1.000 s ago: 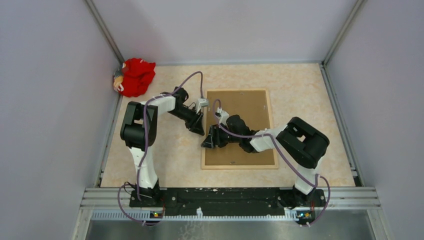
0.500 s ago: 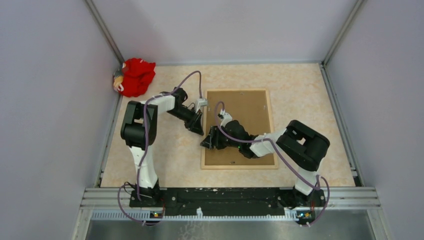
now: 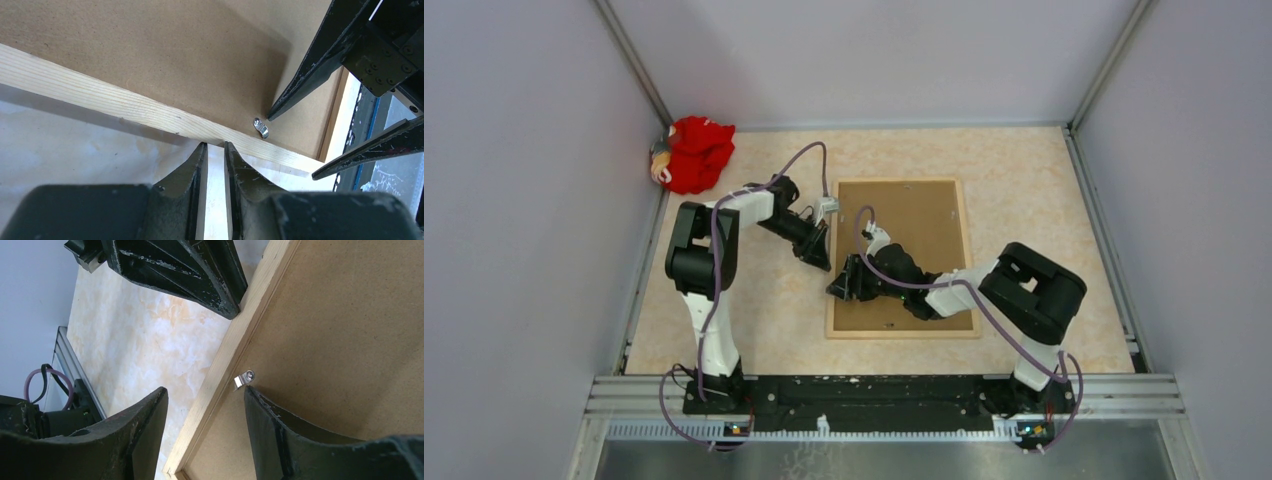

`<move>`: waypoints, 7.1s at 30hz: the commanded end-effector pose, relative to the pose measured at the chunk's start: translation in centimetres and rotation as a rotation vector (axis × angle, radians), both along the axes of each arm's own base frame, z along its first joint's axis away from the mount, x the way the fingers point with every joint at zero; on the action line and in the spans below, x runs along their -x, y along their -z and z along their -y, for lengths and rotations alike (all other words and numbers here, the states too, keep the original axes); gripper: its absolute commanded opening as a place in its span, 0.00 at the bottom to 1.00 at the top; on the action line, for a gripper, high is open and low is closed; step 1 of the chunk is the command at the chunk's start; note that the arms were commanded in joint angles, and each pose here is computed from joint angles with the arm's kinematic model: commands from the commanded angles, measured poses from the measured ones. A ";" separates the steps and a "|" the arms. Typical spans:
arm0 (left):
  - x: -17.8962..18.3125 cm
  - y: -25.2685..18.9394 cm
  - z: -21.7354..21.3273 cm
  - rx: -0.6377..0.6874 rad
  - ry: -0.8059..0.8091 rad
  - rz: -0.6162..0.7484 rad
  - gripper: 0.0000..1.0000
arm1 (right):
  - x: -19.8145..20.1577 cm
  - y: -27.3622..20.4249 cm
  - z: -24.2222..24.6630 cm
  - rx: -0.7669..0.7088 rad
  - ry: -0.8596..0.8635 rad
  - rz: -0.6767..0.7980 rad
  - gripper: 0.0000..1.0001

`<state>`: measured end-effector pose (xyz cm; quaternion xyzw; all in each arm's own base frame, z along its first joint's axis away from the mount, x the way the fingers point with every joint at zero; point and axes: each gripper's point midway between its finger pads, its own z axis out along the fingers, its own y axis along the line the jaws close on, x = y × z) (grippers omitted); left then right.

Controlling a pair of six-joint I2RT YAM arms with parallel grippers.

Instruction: Put the photo into the frame

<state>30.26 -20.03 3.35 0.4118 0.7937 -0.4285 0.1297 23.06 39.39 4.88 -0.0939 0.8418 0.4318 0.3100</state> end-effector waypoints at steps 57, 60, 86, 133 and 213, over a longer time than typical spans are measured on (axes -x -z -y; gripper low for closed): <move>0.3 1.7 -0.6 -0.066 0.024 0.031 0.21 | 0.4 3.4 -0.8 0.102 -0.059 -0.010 0.58; 0.4 1.8 -0.6 -0.067 0.024 0.028 0.20 | 0.1 3.6 -0.7 0.109 -0.051 -0.011 0.58; 0.0 1.9 -0.7 -0.080 0.026 0.029 0.18 | 0.7 2.9 0.9 0.104 -0.053 0.016 0.57; 0.0 1.9 -0.4 -0.051 0.038 -0.015 0.13 | -1.8 -0.6 -1.5 0.040 0.047 0.126 0.59; -11.0 0.8 0.0 0.143 -0.224 -0.122 0.19 | -18.9 0.0 2.2 -0.031 0.024 0.059 0.64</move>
